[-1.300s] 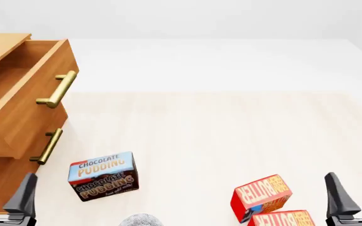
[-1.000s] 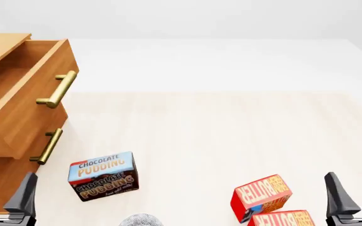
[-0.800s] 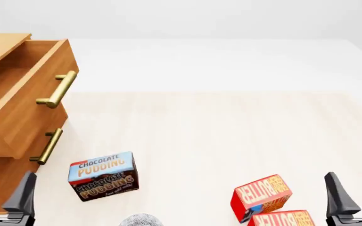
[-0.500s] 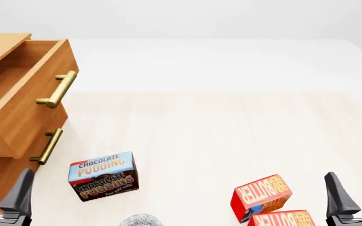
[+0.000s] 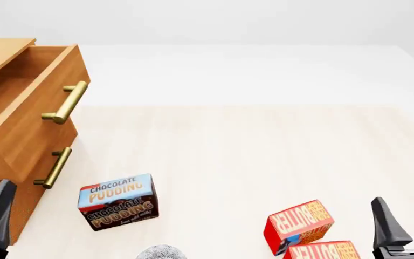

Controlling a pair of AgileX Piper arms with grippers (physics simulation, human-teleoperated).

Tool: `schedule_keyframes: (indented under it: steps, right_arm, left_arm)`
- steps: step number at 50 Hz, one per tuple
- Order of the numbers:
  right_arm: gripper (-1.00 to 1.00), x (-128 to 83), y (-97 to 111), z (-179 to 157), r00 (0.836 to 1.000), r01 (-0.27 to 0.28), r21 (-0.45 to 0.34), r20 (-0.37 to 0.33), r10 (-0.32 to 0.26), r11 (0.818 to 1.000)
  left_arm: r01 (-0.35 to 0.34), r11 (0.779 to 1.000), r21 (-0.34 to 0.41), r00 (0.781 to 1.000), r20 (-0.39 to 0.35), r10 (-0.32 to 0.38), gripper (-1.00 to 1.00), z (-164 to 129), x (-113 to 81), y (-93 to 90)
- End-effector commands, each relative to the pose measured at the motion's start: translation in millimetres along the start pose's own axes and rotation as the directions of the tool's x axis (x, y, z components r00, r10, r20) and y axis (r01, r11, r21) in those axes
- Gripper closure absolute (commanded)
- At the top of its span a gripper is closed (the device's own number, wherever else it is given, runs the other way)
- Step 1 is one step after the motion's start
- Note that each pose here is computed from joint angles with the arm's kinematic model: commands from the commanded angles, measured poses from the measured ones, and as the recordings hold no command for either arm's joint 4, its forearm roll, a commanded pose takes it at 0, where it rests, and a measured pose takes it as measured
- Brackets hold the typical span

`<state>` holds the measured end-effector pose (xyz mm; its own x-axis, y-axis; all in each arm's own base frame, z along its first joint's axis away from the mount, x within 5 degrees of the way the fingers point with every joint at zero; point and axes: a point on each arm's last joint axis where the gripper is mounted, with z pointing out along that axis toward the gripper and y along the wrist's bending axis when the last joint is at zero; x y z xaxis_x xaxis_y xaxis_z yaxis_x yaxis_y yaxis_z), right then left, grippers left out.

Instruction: Put the bowl in the top drawer of the cabinet.

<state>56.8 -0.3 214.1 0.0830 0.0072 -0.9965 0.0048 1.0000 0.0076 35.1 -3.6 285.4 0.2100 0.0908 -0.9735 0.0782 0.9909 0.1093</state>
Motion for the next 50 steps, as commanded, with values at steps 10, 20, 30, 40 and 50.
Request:
schedule_keyframes:
  steps: [10,20,30,40,50]
  right_arm:
    - [-1.00,0,0,0,1.000,0.000,0.000,0.000,0.000,1.000]
    - [-1.00,0,0,0,1.000,0.000,0.000,0.000,0.000,1.000]
    - [-1.00,0,0,0,1.000,0.000,0.000,0.000,0.000,1.000]
    - [-1.00,0,0,0,1.000,0.000,0.000,0.000,0.000,1.000]
    - [-1.00,0,0,0,1.000,0.000,0.000,0.000,0.000,1.000]
  left_arm:
    - [-0.066,0.997,0.026,0.995,0.071,0.064,-1.00,-15,-50.2,5.2]
    - [-0.115,0.992,0.052,0.989,0.098,0.109,-1.00,-19,-62.7,6.7]
    - [-0.143,0.987,0.071,0.982,0.136,0.132,-1.00,-12,-86.6,9.1]
    - [-0.170,0.984,0.061,0.971,0.182,0.157,-1.00,-1,-111.6,11.2]
    - [-0.133,0.988,0.074,0.978,0.172,0.119,-1.00,15,-121.4,10.5]
